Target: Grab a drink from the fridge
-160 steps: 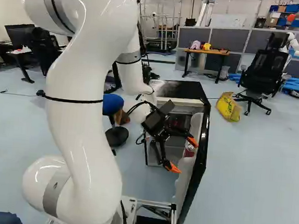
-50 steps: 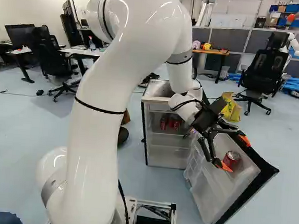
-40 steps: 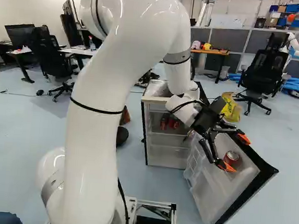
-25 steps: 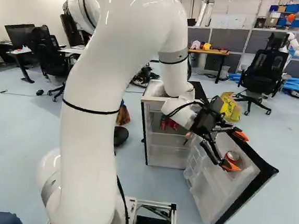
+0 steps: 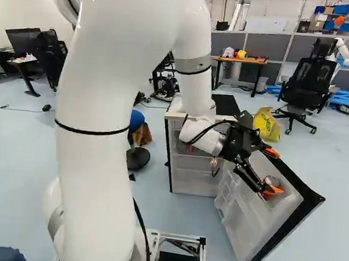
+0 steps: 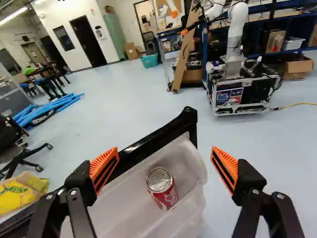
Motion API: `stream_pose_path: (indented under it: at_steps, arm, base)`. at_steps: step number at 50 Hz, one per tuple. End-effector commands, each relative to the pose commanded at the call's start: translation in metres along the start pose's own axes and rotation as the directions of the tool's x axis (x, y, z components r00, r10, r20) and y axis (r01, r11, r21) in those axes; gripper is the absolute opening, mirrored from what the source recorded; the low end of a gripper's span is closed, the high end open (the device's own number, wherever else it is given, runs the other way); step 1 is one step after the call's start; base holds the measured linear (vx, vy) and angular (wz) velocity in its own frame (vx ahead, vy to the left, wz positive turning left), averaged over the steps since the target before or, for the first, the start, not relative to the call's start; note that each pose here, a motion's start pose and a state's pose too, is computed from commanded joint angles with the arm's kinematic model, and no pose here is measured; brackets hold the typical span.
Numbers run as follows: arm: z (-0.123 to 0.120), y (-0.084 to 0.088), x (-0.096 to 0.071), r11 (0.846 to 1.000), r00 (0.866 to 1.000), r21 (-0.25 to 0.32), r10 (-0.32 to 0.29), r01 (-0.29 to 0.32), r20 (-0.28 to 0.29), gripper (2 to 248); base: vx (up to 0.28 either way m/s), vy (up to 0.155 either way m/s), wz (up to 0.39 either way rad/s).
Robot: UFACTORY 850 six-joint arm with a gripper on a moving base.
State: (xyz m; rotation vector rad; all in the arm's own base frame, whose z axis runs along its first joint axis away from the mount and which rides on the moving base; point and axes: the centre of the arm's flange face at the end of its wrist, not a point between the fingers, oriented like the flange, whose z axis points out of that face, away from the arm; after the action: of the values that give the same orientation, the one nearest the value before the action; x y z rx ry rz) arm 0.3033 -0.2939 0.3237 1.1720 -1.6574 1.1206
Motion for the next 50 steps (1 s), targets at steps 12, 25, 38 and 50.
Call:
stream_pose_path:
  at_steps: [12,25,38,50]
  arm:
    - [-0.016,0.014,0.001,0.991,0.998,0.117,-0.068,0.065,0.020,247]
    - [-0.034,0.029,0.001,0.961,0.990,0.245,-0.140,0.129,0.028,247]
    - [-0.055,0.046,0.001,0.910,0.977,0.372,-0.210,0.185,0.025,247]
    - [-0.075,0.060,-0.001,0.843,0.963,0.487,-0.270,0.230,0.013,247]
  base:
    - [0.000,0.000,0.000]
    - [0.000,0.000,0.000]
    - [0.000,0.000,0.000]
    - [0.000,0.000,0.000]
